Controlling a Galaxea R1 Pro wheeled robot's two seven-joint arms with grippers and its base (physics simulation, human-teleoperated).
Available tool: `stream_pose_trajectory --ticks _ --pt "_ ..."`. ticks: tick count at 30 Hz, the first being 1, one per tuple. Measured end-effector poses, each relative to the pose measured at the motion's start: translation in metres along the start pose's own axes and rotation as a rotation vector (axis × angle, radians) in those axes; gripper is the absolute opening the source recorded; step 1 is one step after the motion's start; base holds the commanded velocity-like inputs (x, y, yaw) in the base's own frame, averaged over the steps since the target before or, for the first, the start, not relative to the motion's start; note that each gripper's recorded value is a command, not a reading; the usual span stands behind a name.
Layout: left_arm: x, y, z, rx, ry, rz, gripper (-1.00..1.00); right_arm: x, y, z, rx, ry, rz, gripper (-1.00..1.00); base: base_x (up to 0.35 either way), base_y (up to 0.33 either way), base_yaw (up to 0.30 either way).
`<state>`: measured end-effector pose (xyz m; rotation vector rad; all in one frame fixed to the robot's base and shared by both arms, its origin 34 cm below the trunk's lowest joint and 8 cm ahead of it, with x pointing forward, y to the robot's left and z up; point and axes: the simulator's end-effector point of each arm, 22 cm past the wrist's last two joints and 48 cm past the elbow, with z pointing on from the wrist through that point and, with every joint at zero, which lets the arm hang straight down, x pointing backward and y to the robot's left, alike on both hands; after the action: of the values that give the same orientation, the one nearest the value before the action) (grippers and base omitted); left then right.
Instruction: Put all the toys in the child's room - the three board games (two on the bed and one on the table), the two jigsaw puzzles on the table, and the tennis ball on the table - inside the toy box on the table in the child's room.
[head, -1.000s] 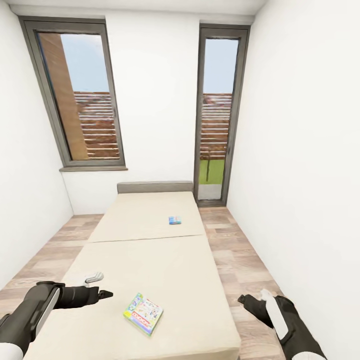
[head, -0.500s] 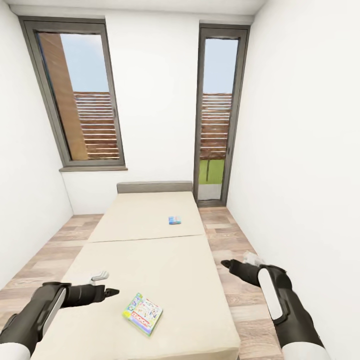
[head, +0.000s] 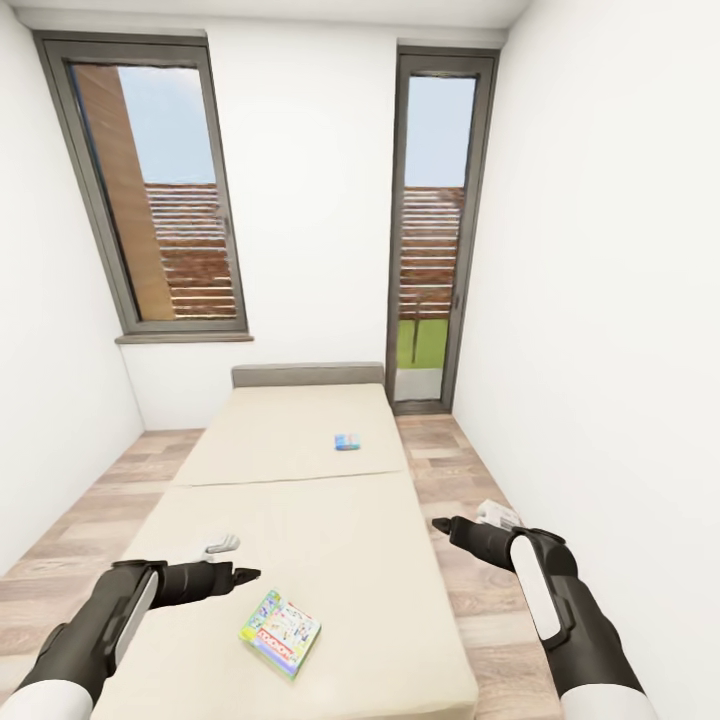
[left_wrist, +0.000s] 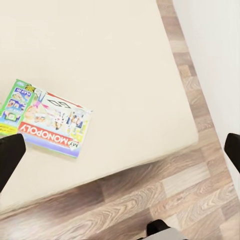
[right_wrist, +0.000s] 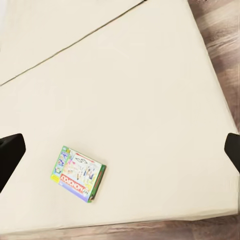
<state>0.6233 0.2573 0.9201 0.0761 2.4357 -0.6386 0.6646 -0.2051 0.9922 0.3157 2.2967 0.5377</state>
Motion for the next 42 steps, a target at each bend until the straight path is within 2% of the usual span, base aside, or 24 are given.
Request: stream_pose_trajectory --ticks 6,17,24,42 --pt "0.0004 0.0032 0.0014 -0.021 0.002 -0.005 1.0 0.0002 0.0002 0.0005 -0.001 0.001 0.001 1.0 0.098 -0.057 0.076" --pt "0.0009 0.0049 0.001 -0.029 0.002 -0.006 1.0 0.0009 0.0038 0.0006 -0.005 0.0 -0.001 1.0 0.166 0.037 0.269" --pt "0.0002 0.0052 0.0014 -0.031 -0.001 -0.003 1.0 0.0007 0.0041 0.0008 -0.006 0.0 -0.002 1.0 0.188 -0.1 0.258" --pt "-0.0006 0.0055 0.0016 -0.031 -0.004 -0.001 1.0 0.0015 0.0042 0.0015 -0.007 0.001 0.001 1.0 0.097 -0.078 0.08"
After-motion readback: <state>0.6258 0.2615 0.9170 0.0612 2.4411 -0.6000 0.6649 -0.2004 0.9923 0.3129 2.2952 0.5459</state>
